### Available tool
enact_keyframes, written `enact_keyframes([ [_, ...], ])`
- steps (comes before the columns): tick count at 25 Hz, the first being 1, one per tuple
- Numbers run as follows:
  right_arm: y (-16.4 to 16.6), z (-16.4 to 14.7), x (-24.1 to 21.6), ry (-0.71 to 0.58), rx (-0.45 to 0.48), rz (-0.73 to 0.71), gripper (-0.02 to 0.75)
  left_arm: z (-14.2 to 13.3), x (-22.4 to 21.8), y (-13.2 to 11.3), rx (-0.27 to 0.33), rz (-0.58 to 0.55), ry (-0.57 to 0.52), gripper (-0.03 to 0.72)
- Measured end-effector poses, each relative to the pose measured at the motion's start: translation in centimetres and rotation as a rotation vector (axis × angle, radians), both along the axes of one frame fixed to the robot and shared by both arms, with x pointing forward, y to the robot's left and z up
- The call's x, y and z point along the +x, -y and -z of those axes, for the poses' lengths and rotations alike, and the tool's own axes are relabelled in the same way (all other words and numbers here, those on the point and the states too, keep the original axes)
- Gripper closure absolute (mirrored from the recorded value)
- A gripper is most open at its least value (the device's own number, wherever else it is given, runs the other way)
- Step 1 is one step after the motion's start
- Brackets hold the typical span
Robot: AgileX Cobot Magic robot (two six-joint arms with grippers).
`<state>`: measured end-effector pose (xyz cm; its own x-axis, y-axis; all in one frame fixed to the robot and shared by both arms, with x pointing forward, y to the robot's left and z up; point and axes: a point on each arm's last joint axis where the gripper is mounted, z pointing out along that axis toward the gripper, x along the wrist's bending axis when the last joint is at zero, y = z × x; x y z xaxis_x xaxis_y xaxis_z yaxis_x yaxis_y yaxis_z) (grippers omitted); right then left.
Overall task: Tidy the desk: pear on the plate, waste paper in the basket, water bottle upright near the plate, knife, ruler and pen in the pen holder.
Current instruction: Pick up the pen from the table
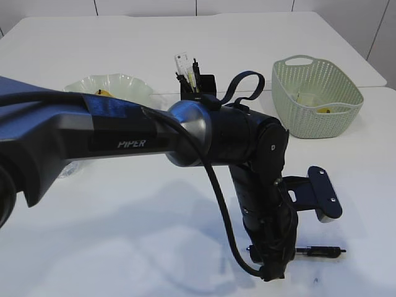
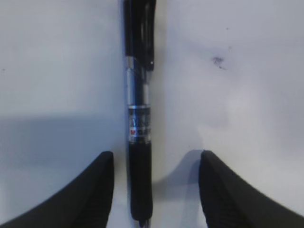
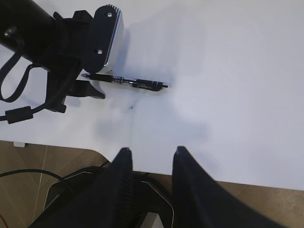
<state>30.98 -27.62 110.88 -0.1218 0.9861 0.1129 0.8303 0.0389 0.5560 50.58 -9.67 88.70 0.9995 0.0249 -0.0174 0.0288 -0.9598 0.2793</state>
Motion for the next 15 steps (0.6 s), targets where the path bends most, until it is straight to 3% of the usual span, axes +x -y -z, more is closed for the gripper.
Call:
enact_keyframes([
  [15, -0.06, 0.00, -0.02, -0.002, 0.006, -0.002, 0.494, 0.18, 0.08, 0.12, -0.004, -0.002, 0.001, 0.291],
])
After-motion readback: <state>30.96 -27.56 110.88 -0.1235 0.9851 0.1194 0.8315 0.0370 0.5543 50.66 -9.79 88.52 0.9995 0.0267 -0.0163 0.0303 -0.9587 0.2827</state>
